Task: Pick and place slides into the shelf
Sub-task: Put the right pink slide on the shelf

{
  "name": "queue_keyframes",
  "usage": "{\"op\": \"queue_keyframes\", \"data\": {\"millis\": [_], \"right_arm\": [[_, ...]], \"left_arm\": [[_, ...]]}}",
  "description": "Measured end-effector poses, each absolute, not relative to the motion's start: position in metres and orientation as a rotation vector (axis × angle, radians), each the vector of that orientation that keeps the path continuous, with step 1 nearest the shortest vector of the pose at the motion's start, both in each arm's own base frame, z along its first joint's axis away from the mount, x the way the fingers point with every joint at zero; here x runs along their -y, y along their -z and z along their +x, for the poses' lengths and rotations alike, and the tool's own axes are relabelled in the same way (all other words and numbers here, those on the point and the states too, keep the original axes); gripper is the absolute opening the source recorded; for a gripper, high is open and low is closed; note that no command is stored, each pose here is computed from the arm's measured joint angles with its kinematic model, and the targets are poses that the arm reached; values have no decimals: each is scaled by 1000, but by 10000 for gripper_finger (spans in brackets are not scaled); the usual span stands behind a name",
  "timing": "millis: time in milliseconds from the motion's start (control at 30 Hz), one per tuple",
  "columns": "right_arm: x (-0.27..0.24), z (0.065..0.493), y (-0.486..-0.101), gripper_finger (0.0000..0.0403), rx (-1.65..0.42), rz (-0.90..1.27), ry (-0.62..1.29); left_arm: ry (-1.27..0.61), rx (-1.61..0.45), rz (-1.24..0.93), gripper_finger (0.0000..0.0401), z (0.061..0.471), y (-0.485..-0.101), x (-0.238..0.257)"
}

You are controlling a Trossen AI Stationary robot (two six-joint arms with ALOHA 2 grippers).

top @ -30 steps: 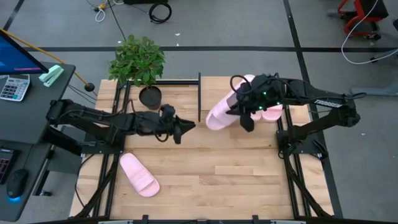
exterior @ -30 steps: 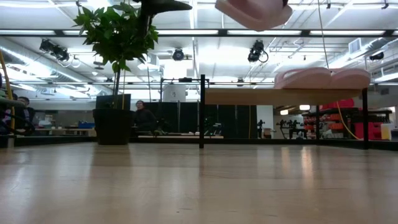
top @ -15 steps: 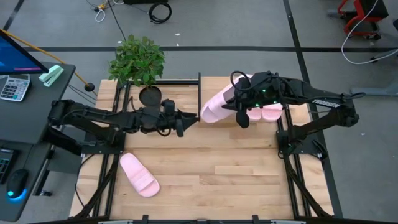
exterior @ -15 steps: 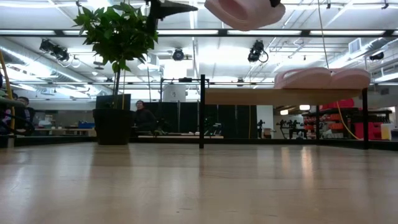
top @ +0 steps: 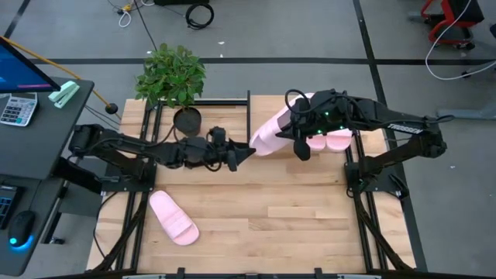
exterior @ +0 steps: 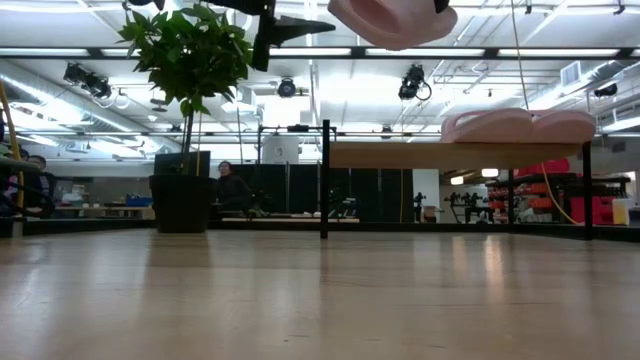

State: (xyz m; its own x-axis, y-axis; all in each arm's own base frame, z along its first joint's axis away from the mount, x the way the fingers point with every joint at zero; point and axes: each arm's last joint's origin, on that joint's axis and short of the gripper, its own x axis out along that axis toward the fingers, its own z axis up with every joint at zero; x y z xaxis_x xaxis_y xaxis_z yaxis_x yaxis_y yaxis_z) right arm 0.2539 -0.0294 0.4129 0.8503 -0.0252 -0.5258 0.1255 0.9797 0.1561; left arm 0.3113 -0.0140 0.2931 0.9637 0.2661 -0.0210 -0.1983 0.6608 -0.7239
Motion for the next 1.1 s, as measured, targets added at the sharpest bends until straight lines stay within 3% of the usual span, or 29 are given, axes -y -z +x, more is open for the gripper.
{"op": "queue_keyframes", "data": {"millis": [667, 800, 1100], "right_arm": [[30, 263, -411, 9, -526, 185, 53], [30, 263, -412, 11, -523, 185, 51], [28, 263, -413, 117, -517, 172, 15]], "left_arm": [[-299, 107, -789, 63, 311, -294, 5], [-299, 107, -788, 55, 311, -294, 5], [-299, 103, -778, 52, 311, -293, 5]]}}
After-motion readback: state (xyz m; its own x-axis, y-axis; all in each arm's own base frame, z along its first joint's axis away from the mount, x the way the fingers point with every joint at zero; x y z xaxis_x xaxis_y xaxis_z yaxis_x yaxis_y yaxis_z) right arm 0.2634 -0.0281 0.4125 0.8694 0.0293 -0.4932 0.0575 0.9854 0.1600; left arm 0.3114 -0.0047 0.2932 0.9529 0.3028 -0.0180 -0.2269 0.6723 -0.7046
